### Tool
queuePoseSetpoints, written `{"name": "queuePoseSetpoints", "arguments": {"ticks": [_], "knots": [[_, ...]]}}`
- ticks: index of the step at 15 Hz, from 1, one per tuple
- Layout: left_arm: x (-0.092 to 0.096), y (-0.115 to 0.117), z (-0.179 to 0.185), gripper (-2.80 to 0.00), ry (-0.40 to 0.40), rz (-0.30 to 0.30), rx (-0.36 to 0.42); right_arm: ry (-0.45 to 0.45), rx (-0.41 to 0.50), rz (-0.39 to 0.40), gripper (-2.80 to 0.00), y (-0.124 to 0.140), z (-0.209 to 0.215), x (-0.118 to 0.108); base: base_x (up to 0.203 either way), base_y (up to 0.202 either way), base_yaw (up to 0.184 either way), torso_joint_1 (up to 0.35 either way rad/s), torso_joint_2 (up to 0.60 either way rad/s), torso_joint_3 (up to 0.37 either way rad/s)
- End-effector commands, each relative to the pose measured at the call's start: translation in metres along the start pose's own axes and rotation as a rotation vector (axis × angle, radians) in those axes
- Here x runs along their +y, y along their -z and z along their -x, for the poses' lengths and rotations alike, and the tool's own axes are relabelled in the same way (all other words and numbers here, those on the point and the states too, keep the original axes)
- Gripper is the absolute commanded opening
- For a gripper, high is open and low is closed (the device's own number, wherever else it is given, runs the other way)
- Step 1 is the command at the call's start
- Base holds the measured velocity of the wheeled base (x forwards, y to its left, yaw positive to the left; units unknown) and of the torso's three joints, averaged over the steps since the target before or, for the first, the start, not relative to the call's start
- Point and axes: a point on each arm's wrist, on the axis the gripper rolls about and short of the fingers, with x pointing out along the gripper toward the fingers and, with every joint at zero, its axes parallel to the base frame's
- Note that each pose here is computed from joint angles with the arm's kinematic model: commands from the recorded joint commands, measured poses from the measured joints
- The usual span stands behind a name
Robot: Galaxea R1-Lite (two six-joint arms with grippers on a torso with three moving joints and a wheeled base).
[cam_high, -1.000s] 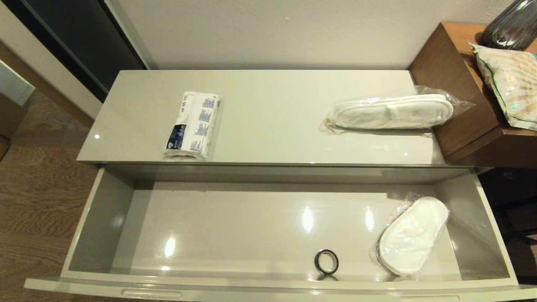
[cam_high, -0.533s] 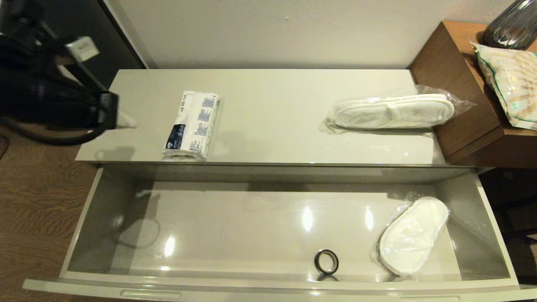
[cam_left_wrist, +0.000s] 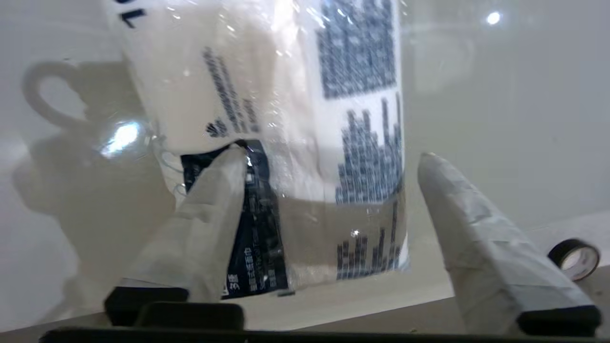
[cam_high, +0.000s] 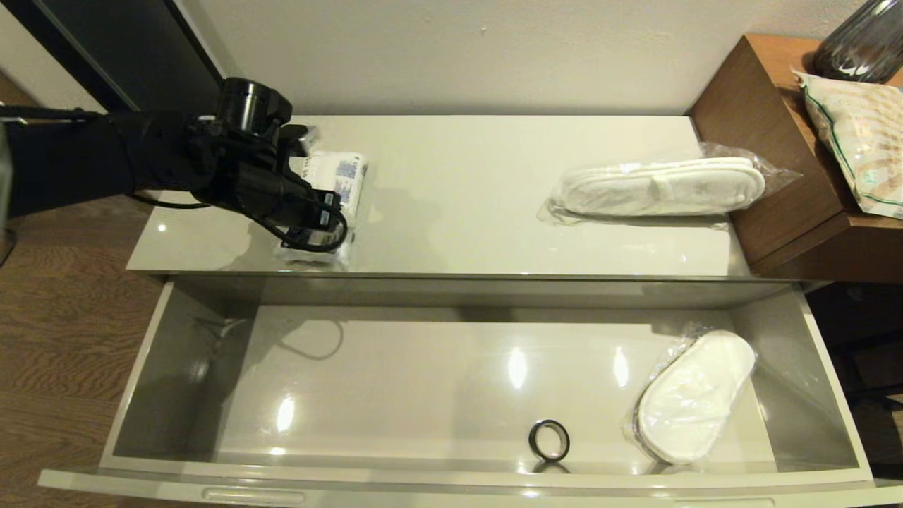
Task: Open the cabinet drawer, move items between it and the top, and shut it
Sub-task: Pick up the tissue on the table
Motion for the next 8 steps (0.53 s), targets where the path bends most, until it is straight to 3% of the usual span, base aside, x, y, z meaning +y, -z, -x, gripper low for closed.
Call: {"name": "queuePoseSetpoints", "arguments": {"ticks": [1,3,7,8], "knots": [[-0.003,0.007,-0.012,0.0,-0.004,-0.017,0.042,0.0,0.0,0.0,-2.8,0.0,0.0,0.0,0.0,0.0,0.0,0.0,0.0,0.0],[-0.002,0.015,-0.018,0.0,-0.047,-0.025,0.08,0.0,0.0,0.0,-2.8,0.0,0.0,0.0,0.0,0.0,0.0,0.0,0.0,0.0],[-0.002,0.033,-0.019,0.0,-0.05,-0.048,0.151,0.0,0.0,0.0,-2.8,0.0,0.0,0.0,0.0,0.0,0.0,0.0,0.0,0.0],[-0.002,0.036,-0.022,-2.8,-0.057,-0.056,0.166,0.0,0.0,0.0,-2.8,0.0,0.0,0.0,0.0,0.0,0.0,0.0,0.0,0.0]]}}
